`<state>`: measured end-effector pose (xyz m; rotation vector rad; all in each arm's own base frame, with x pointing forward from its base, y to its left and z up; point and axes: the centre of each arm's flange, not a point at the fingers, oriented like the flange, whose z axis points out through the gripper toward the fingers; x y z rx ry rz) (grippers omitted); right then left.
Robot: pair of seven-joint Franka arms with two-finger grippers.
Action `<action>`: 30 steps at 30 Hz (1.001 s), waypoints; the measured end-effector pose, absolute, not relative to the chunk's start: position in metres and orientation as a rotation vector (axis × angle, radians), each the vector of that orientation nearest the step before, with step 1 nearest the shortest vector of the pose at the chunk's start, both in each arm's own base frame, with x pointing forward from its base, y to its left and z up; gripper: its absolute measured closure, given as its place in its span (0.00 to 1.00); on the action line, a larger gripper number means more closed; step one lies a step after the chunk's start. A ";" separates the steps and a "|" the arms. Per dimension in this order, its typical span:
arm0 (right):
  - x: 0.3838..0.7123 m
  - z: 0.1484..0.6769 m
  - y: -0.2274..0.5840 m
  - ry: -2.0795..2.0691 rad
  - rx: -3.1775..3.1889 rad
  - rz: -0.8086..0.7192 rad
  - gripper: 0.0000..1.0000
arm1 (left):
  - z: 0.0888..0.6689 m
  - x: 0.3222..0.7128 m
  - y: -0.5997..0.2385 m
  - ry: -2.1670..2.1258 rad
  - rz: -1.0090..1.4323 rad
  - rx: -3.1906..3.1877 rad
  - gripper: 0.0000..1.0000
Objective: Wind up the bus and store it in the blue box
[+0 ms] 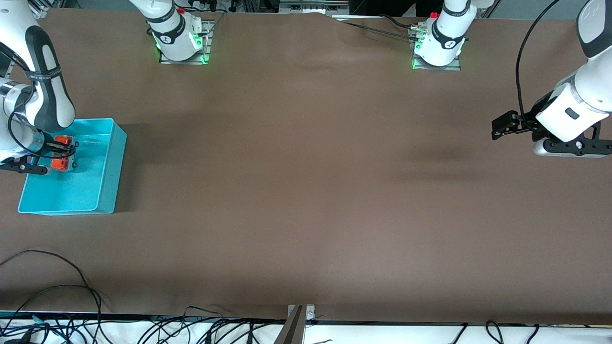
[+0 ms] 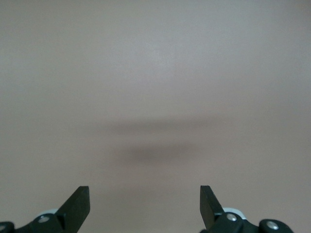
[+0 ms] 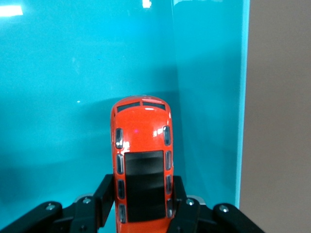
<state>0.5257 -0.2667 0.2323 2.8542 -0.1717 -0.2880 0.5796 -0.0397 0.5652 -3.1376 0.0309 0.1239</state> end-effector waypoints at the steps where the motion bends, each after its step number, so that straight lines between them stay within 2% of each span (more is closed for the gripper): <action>1: 0.525 0.228 -0.269 -0.174 2.853 -0.289 0.48 | 0.565 0.580 -0.040 0.031 0.124 -3.138 0.00; 7: 0.520 0.207 -0.276 -0.174 2.851 -0.310 0.48 | 0.565 0.580 -0.040 0.031 0.124 -3.138 0.00; 20: 0.520 0.207 -0.276 -0.174 2.850 -0.312 0.48 | 0.565 0.580 -0.040 0.031 0.125 -3.138 0.00; 22: 0.519 0.205 -0.275 -0.173 2.852 -0.318 0.42 | 0.565 0.580 -0.040 0.031 0.125 -3.138 0.00; 23: 0.518 0.204 -0.275 -0.173 2.852 -0.324 0.34 | 0.565 0.580 -0.040 0.031 0.125 -3.138 0.00; 24: 0.517 0.204 -0.274 -0.174 2.853 -0.330 0.34 | 0.565 0.580 -0.040 0.031 0.125 -3.138 0.00; 25: 0.516 0.204 -0.274 -0.175 2.853 -0.337 0.26 | 0.565 0.580 -0.040 0.031 0.125 -3.138 0.00; 30: 0.514 0.212 -0.274 -0.189 2.854 -0.375 0.06 | 0.565 0.580 -0.040 0.031 0.125 -3.138 0.00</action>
